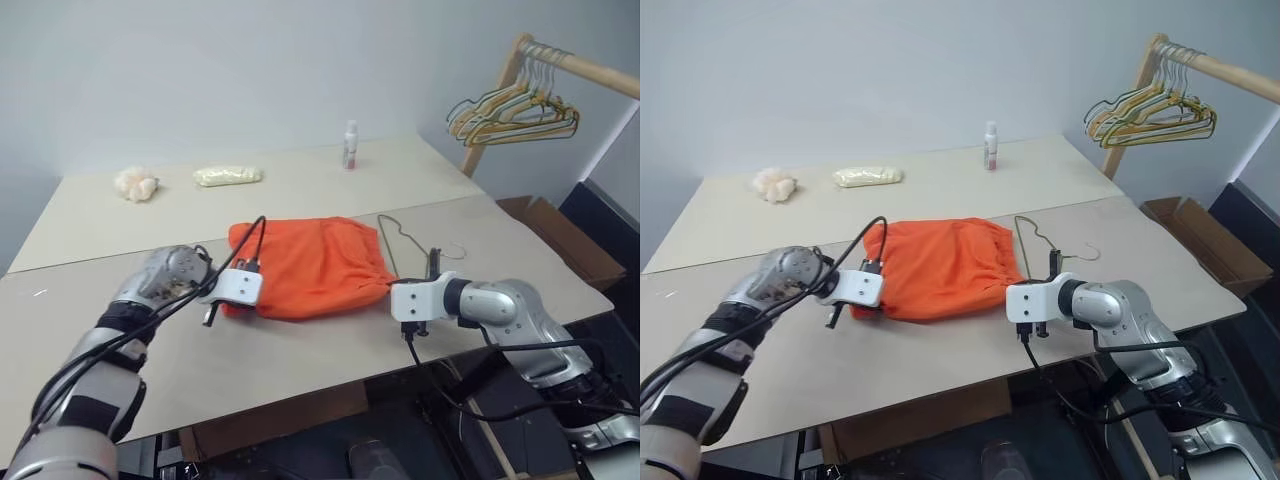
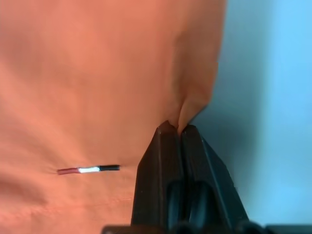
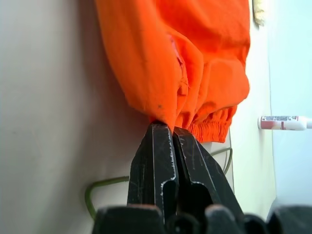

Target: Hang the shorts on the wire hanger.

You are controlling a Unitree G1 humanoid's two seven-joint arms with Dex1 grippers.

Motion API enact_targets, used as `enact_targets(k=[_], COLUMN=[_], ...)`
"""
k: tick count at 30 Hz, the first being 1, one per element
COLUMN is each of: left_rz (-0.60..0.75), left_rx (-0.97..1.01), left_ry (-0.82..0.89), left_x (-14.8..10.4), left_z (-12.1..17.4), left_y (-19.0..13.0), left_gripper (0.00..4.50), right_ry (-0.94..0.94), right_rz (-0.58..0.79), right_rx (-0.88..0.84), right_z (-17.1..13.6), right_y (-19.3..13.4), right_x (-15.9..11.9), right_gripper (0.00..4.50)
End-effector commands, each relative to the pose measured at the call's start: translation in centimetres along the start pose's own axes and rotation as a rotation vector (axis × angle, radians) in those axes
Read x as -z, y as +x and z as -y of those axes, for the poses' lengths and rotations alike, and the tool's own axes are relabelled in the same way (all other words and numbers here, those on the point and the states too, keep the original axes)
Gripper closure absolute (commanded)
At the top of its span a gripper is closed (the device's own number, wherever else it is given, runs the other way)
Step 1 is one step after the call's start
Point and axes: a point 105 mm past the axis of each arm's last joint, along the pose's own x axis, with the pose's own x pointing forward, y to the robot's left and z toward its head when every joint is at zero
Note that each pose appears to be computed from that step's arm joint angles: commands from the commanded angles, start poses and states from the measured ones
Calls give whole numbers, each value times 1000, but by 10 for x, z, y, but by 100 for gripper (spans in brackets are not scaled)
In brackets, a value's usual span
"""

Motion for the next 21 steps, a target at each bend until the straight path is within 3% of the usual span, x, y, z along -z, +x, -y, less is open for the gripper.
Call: enact_targets(k=[1,5,9,11,15,19,21], left_rz=[51,104,206,265,438,452,477], left_rx=[39,112,-103,-327,-932,-1338,-1689], left_ry=[23,1,-66,-92,-217,-286,-267], left_x=[-4,-13,-31,-41,-72,-86,-105], left_z=[14,46,17,-23,-139,-193,-207], left_y=[-41,-69,-82,-88,-147,-207,-269], left_gripper=[447,447,447,447,447,447,447], right_ry=[-67,-38,0,19,128,212,250], right_rz=[107,197,189,179,107,89,213], right_rx=[-29,-138,10,147,570,891,1248], right_z=[9,5,51,87,190,251,293], right_y=[-21,-41,-31,-21,-7,-19,-61], right_x=[-14,-17,-5,-1,3,-4,-27], right_gripper=[450,450,450,450,450,450,450])
